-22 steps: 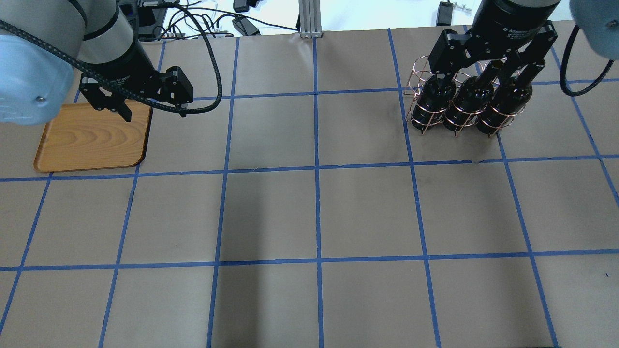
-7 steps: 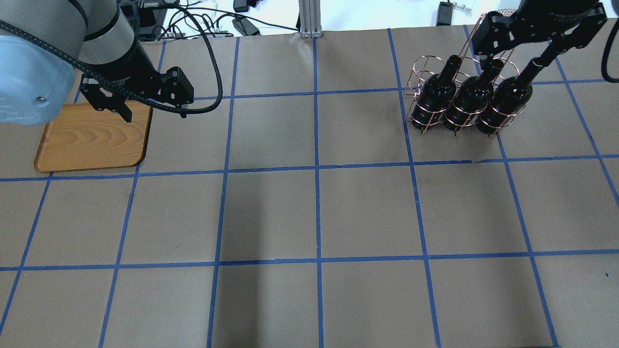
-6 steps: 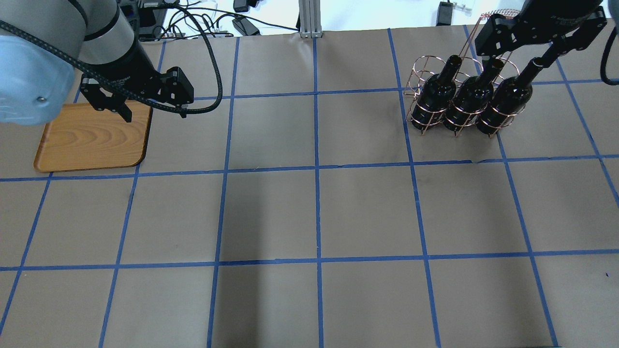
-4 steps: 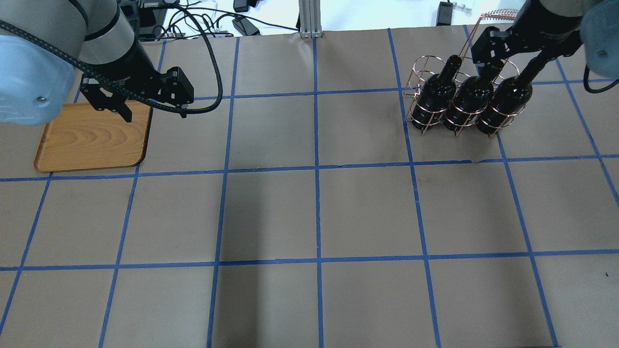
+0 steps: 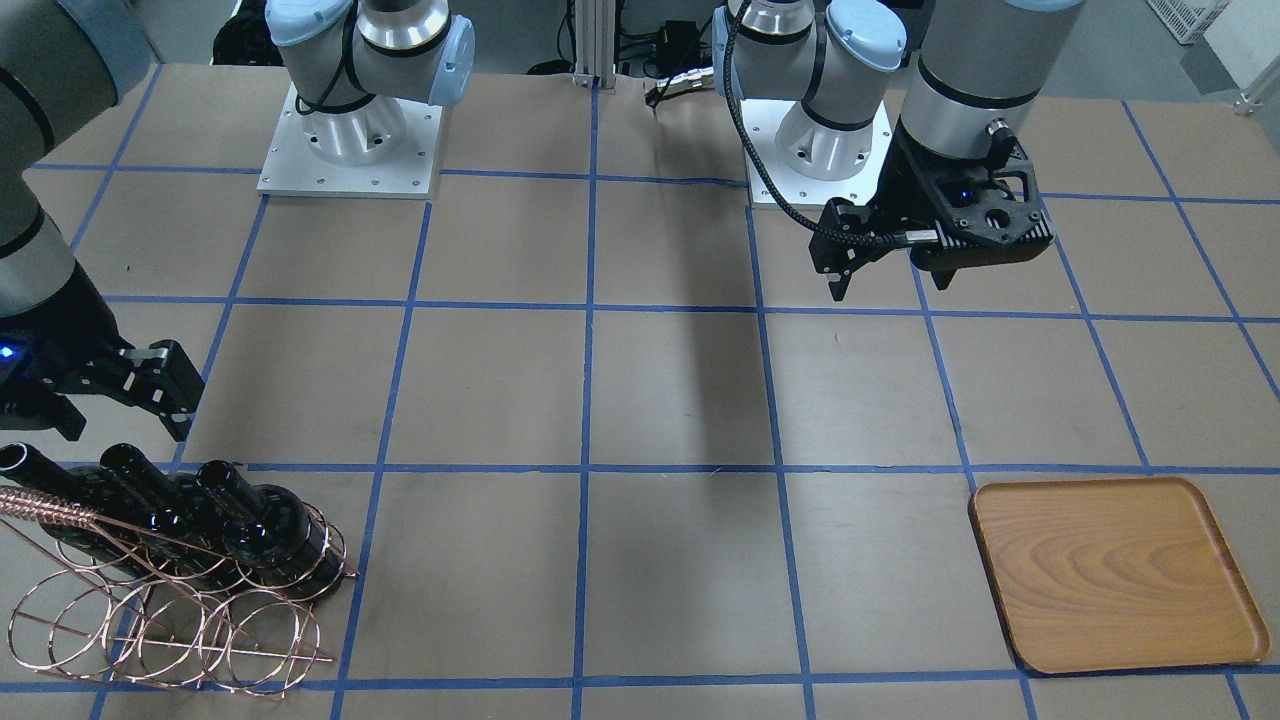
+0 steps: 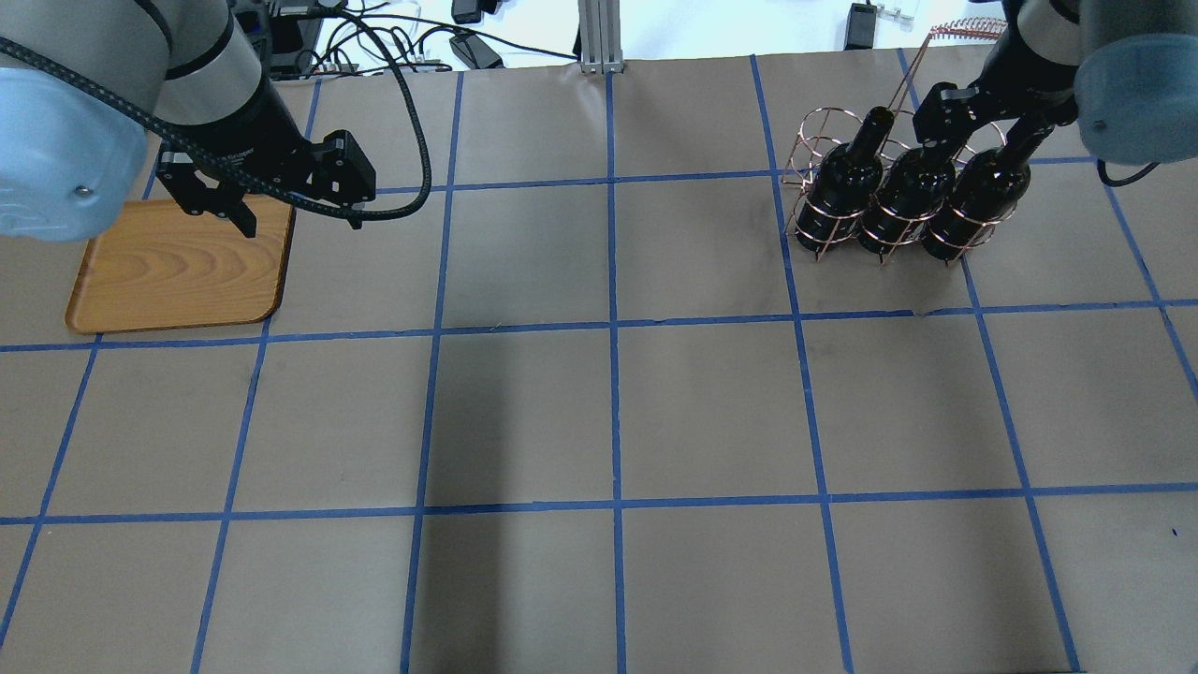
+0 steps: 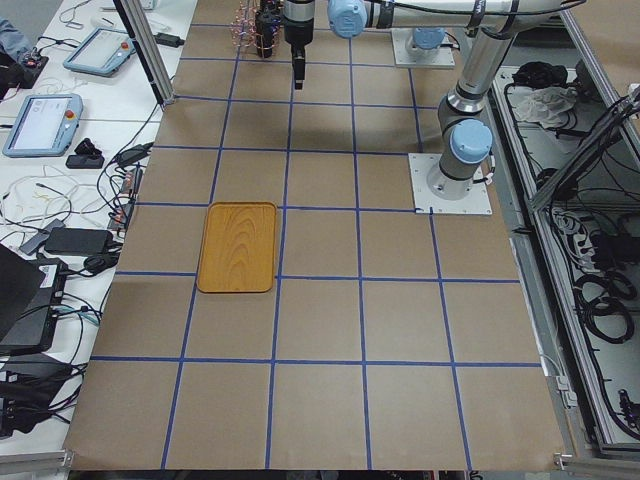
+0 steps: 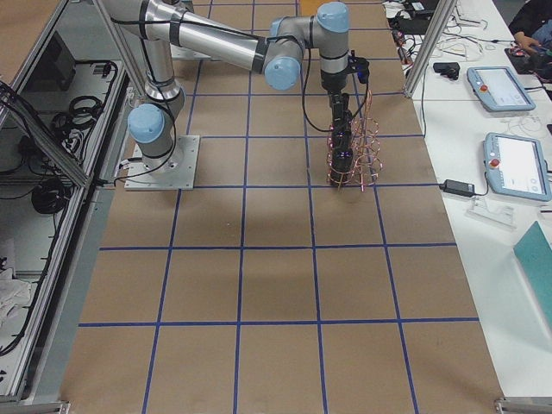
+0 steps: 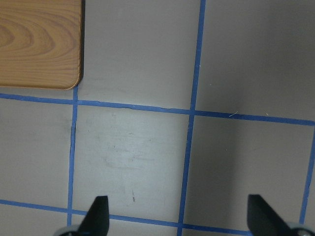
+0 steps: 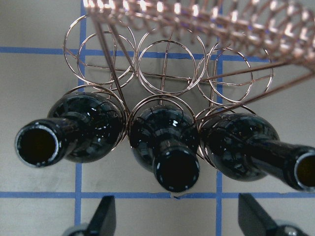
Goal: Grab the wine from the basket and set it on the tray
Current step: 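Close the right gripper on the neck of the nearest dark bottle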
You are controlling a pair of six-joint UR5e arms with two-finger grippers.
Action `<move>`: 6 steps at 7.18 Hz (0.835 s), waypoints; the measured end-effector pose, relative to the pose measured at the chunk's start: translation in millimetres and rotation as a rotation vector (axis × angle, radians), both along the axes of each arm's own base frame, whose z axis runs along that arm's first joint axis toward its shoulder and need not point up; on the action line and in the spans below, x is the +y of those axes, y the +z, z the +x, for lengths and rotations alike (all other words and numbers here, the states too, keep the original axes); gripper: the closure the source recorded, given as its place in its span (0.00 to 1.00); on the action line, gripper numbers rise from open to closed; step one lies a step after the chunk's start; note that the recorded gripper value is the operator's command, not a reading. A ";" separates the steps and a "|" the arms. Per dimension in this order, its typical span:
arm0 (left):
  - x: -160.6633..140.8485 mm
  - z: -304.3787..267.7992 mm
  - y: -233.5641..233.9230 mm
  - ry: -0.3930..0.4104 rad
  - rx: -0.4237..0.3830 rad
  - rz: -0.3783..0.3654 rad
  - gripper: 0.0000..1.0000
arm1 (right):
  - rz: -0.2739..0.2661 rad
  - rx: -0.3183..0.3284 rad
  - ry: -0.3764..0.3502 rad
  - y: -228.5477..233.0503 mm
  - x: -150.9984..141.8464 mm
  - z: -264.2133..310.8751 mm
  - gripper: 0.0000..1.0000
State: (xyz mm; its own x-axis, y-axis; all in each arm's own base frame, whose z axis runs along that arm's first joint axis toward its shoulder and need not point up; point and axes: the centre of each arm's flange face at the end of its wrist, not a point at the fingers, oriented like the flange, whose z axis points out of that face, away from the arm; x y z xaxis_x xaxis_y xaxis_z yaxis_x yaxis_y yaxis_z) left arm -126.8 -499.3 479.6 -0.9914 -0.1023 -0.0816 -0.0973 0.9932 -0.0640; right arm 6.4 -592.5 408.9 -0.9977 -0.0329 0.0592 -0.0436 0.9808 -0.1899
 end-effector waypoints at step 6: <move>-0.4 0.2 -3.1 0.002 -0.002 0.007 0.00 | -0.033 -0.021 0.005 -17.3 -17.0 -1.4 0.59</move>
State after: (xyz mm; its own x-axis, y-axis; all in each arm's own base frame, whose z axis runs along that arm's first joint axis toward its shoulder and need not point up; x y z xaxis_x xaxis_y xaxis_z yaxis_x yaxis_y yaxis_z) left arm -126.6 -499.7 476.5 -0.9910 -0.1036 -0.0844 -0.0990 0.9935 -0.0570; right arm 5.0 -609.6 391.6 -0.9986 -0.0358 0.0390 -0.0436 0.9738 -0.2233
